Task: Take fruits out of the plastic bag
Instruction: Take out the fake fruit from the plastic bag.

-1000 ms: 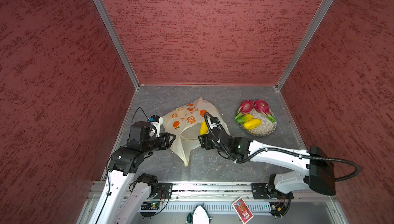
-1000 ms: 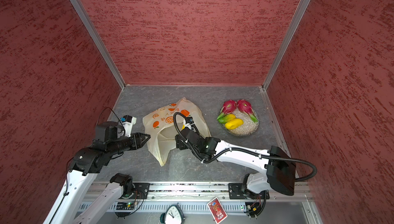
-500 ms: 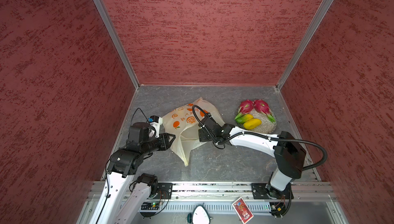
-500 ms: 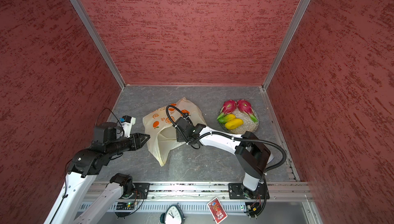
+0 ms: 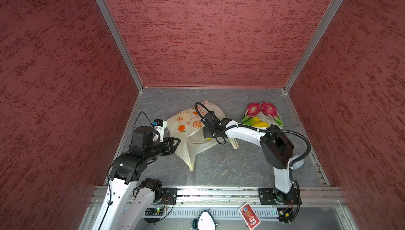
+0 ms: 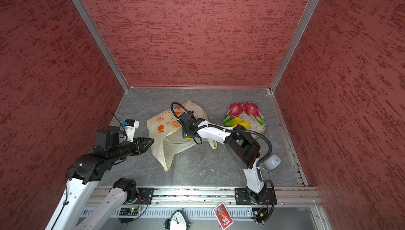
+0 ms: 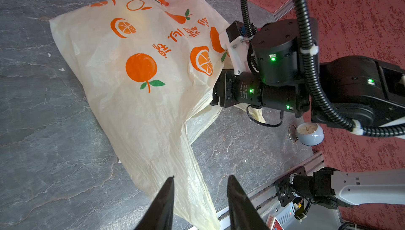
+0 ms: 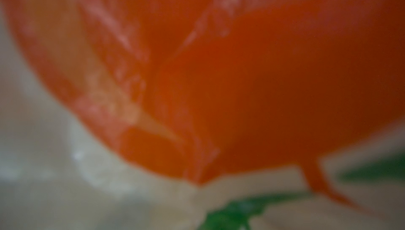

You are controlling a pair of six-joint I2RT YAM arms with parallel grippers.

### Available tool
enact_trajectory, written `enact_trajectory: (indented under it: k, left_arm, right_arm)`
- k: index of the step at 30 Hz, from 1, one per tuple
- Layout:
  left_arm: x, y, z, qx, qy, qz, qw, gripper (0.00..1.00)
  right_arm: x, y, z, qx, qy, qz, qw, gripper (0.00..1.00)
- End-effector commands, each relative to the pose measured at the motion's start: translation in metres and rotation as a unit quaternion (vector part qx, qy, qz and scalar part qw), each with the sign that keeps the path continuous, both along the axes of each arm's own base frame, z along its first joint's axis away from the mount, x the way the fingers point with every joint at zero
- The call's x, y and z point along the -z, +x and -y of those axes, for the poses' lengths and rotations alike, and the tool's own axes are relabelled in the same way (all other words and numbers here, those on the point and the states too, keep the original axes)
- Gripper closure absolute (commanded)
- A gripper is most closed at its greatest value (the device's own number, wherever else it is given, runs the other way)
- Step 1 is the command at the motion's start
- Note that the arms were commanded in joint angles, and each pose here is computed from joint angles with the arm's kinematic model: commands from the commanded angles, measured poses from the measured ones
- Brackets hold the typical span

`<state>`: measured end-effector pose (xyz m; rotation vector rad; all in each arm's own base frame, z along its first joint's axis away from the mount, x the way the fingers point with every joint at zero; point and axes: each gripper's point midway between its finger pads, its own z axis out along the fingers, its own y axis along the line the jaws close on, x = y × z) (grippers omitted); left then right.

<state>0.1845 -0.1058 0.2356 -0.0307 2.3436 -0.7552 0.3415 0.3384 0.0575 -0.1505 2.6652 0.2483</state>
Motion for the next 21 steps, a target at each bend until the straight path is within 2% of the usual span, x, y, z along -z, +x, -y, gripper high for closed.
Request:
enact_trajectory:
  k: [1, 6, 16, 21]
  left_arm:
    - [-0.001, 0.000, -0.001, -0.002, 0.003, 0.006, 1.000, 0.59]
    - [-0.001, 0.000, -0.001, -0.003, 0.003, 0.008, 1.000, 0.59]
    - [-0.001, -0.001, -0.002, -0.006, 0.004, 0.009, 1.000, 0.59]
    - [-0.001, -0.002, -0.002, -0.006, 0.006, 0.009, 1.000, 0.60]
  right_arm:
    - [-0.004, 0.008, -0.001, -0.010, -0.013, 0.004, 1.000, 0.30]
    - [0.001, 0.012, -0.010, -0.031, -0.014, 0.001, 0.999, 0.31]
    - [0.007, 0.003, -0.005, -0.026, -0.005, -0.018, 0.999, 0.37]
    - [-0.005, 0.002, -0.005, -0.028, 0.004, -0.011, 1.000, 0.58]
